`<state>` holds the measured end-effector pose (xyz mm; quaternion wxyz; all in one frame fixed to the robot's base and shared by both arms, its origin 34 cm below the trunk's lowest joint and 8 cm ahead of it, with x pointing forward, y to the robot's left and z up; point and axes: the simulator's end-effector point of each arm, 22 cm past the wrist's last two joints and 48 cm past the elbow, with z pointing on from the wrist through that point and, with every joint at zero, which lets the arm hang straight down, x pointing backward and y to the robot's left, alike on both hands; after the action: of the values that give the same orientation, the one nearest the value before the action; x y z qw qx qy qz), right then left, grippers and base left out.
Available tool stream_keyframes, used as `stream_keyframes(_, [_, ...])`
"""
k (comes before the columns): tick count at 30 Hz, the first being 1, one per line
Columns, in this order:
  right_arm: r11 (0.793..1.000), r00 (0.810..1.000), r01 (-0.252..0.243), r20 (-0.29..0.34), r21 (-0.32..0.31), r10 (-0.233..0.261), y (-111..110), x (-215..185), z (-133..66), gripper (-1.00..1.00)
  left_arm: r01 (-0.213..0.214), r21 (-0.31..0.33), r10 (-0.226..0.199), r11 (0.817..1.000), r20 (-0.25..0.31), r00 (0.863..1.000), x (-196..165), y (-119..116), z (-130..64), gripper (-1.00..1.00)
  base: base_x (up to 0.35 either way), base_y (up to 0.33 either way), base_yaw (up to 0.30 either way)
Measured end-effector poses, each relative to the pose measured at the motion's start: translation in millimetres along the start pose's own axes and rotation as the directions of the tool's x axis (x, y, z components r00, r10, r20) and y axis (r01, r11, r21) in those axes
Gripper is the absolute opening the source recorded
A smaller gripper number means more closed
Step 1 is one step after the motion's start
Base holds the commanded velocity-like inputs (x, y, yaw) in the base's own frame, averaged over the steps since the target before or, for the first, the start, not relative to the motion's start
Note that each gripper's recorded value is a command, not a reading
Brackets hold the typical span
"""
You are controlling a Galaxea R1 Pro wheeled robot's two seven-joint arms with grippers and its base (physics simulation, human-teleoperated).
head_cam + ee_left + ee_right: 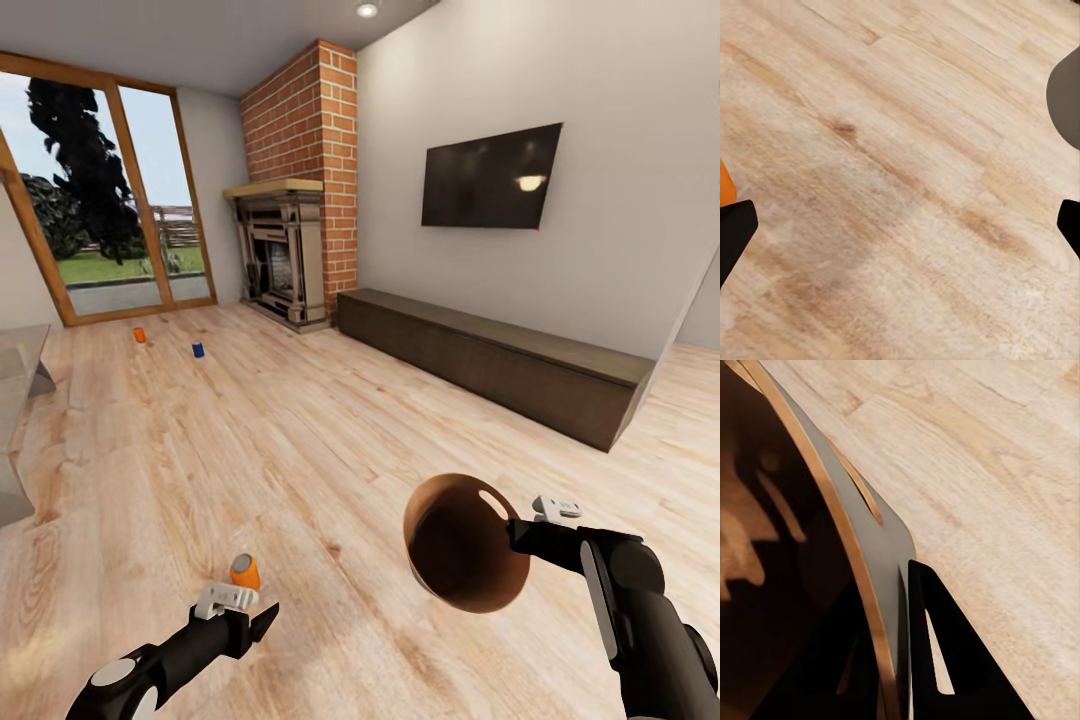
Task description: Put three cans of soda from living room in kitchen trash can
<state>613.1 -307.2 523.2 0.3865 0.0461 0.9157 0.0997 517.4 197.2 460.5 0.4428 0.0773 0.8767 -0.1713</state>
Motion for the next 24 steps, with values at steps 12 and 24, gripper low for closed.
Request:
stream_keyframes(12, [1.0,1.0,0.003,0.001,0.005,-0.003,-3.4,-0.9,-1.2,-1.0,-0.002,0.002,0.002,1.0,0.002,1.0,-0.6,-0.7,-0.2,1.0,0.24,0.0,0.0])
stream_keyframes(24, [1.0,1.0,0.009,-0.002,0.018,-0.009,-9.7,-1.4,-2.6,-1.0,-0.002,0.003,0.002,1.0,0.002,1.0,-0.7,-1.0,-0.1,1.0,0.335,0.0,0.0])
